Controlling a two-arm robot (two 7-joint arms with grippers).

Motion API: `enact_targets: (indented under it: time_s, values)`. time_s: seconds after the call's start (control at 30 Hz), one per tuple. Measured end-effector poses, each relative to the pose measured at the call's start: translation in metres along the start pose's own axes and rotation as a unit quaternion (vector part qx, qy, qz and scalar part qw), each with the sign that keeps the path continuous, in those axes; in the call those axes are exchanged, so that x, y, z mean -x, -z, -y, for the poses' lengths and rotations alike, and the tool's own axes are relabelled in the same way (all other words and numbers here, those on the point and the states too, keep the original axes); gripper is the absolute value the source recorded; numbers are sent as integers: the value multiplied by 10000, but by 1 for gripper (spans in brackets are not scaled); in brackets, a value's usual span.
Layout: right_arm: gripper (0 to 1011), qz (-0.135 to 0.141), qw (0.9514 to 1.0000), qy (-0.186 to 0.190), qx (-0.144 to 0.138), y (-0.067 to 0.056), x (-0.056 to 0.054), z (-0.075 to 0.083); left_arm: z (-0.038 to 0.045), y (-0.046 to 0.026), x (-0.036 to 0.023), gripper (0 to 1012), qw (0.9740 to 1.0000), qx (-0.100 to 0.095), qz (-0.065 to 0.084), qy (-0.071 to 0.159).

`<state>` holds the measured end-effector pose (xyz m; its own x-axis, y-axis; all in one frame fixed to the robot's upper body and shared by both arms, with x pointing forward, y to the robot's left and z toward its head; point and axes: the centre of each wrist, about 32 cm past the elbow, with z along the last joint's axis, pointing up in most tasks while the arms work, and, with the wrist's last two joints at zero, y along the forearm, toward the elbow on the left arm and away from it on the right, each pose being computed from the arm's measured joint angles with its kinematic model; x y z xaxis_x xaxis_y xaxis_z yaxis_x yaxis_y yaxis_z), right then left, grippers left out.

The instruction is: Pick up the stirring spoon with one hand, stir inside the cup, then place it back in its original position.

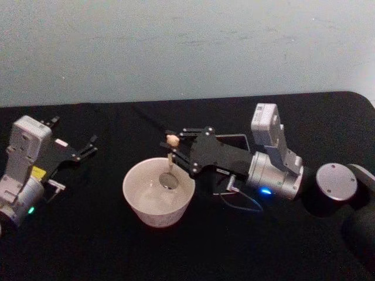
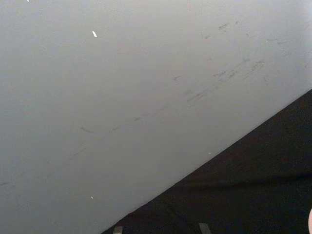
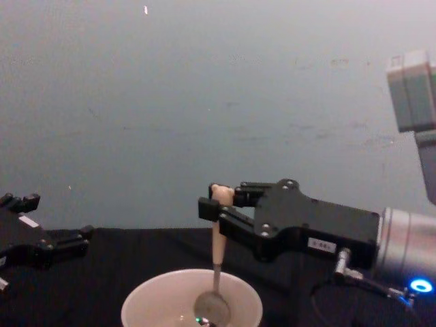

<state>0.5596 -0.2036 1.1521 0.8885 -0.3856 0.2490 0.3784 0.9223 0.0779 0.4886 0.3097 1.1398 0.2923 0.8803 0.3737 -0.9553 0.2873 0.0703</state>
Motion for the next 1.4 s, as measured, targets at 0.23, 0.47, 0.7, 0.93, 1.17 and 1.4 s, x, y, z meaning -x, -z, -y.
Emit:
enact_targets:
  time_s: [0.23,0.47,0.7,0.93,1.17,1.4]
  values:
    - [214,-38,10000,-2,35,-25,29,112,0,0,0,1001,10000,0,0,0]
    - [214,-130,9998,-137,13,-56,114,153,0,0,0,1001,10000,0,0,0]
    - [215,-223,9990,-391,-42,-68,217,109,0,0,0,1001,10000,0,0,0]
    - [214,-259,9985,-465,-89,-46,241,-15,0,0,0,1001,10000,0,0,0]
    - [214,-196,9995,-258,-65,0,158,-127,0,0,0,1001,10000,0,0,0]
    - [214,-137,9999,-49,-44,8,80,-111,0,0,0,1002,10000,0,0,0]
